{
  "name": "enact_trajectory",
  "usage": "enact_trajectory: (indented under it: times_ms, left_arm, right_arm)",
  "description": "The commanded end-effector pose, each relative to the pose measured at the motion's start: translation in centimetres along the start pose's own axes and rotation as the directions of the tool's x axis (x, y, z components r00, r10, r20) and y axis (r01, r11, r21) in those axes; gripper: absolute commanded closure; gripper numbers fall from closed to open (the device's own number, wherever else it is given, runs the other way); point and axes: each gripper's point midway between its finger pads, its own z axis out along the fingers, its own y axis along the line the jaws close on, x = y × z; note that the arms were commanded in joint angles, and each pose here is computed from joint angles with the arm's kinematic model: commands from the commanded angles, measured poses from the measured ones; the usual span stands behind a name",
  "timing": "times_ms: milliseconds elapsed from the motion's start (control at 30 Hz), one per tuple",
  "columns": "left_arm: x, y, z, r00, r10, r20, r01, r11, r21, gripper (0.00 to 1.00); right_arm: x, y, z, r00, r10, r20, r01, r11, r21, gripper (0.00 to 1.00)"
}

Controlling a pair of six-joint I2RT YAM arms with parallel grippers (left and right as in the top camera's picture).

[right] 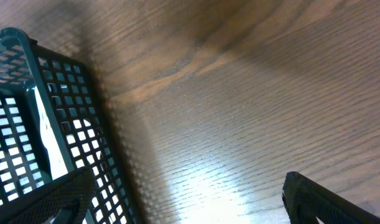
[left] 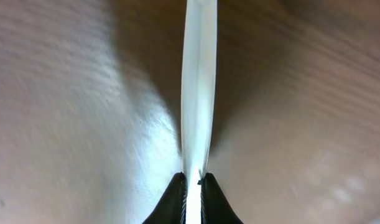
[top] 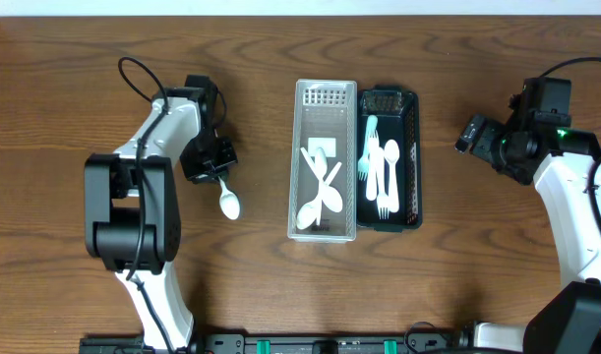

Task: Pack container
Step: 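Lower the spoon into the white tray and open the left gripper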

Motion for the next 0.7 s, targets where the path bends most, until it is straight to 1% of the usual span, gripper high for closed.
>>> enact_trajectory:
  times_ms: [0, 67, 167, 233, 300, 400, 567, 633, 667]
  left_arm:
    - [-0.5, -4.1, -7.3, 0.980, 0.111, 0.167, -0.134, 0.982, 0.134, 0.94]
    - [0.4, -5.9, -10.2, 0.951, 0.180, 0.252, -0.222, 0.964, 0.150, 0.94]
    - [2.6, -9.3, -13.8, 0.876, 0.307, 0.373, -0.384, 0.911, 0.153, 0.94]
    - [4.3, -11.3, -15.3, 0.817, 0.378, 0.435, -0.471, 0.873, 0.125, 0.94]
    - [5.8, -12.9, -16.0, 0.764, 0.441, 0.471, -0.535, 0.841, 0.080, 0.94]
    - [8.3, -15.7, -15.5, 0.708, 0.520, 0.478, -0.615, 0.787, 0.055, 0.94]
    - [12.0, -20.1, -12.1, 0.633, 0.634, 0.444, -0.722, 0.691, 0.043, 0.94]
    - [12.7, -21.1, -10.6, 0.632, 0.653, 0.418, -0.731, 0.681, 0.042, 0.94]
    - [12.9, -21.4, -9.7, 0.642, 0.652, 0.402, -0.726, 0.687, 0.045, 0.94]
  right_arm:
    - [0.0, 0.3, 0.0, 1.000, 0.002, -0.002, -0.002, 1.000, -0.002, 0.01]
    - [0.0, 0.3, 0.0, 1.000, 0.002, -0.002, -0.002, 1.000, -0.002, 0.01]
    - [0.0, 0.3, 0.0, 1.000, 0.002, -0.002, -0.002, 1.000, -0.003, 0.01]
    - [0.0, 0.3, 0.0, 1.000, 0.002, -0.002, -0.002, 1.000, -0.003, 0.01]
    - [0.0, 0.3, 0.0, 1.000, 0.002, -0.001, -0.002, 1.000, -0.003, 0.01]
    - [0.0, 0.3, 0.0, 1.000, 0.002, -0.001, -0.002, 1.000, -0.003, 0.01]
    - [0.0, 0.3, 0.0, 1.000, 0.002, 0.000, -0.002, 1.000, -0.003, 0.01]
    - [0.0, 0.3, 0.0, 1.000, 0.002, -0.001, -0.002, 1.000, -0.003, 0.01]
    - [0.0, 0.3, 0.0, 1.000, 0.002, -0.001, -0.002, 1.000, -0.003, 0.01]
